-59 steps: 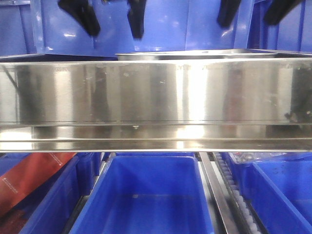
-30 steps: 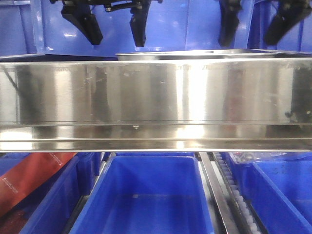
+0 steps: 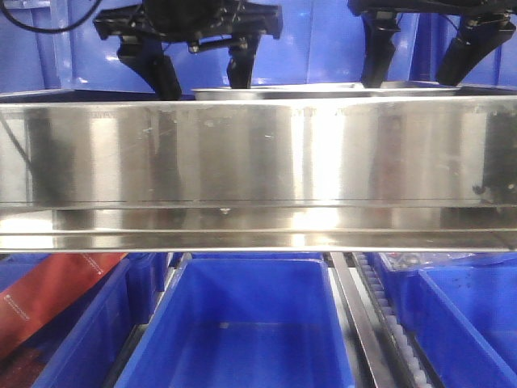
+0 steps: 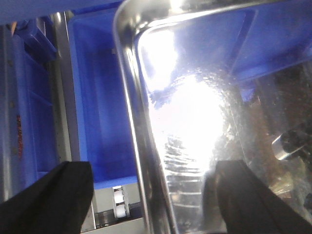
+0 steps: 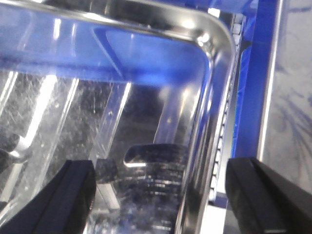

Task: Stack silver trays without gaps
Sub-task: 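Close both grippers on opposite rims of the silver tray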

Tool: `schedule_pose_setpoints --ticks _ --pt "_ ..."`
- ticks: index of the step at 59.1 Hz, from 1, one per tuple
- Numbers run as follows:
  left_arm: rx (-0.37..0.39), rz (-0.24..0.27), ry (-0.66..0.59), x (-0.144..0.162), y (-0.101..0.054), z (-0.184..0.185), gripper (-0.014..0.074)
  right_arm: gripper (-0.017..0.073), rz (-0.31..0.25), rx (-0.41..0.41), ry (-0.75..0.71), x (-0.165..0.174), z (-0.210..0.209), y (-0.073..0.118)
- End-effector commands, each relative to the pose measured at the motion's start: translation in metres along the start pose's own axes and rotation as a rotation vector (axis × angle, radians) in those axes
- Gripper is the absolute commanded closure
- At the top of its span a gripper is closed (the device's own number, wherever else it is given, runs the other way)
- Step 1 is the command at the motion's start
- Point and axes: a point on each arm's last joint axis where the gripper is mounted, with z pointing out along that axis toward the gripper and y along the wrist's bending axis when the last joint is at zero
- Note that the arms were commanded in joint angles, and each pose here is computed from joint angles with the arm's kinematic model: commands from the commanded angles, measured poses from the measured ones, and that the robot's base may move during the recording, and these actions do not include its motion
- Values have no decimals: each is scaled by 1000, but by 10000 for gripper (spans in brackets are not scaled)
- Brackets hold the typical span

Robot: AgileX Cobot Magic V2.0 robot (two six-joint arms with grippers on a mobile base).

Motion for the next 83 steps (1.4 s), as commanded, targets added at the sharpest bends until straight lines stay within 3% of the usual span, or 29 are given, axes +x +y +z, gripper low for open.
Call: schedule_pose_setpoints --ticks 1,19,51,76,83 --pt "17 -33 -28 -4 0 -5 171 127 2 12 -28 -3 0 -2" --pt "15 -39 -30 -5 3 -4 171 127 16 10 -47 -5 3 -2" --pt "23 -39 -44 -6 2 -4 171 132 19 25 74 2 28 -4" --pt "26 -39 -50 -7 2 -3 237 406 19 26 80 2 28 -4" --pt "26 -38 -48 -7 2 -2 318 477 19 26 80 2 28 -4"
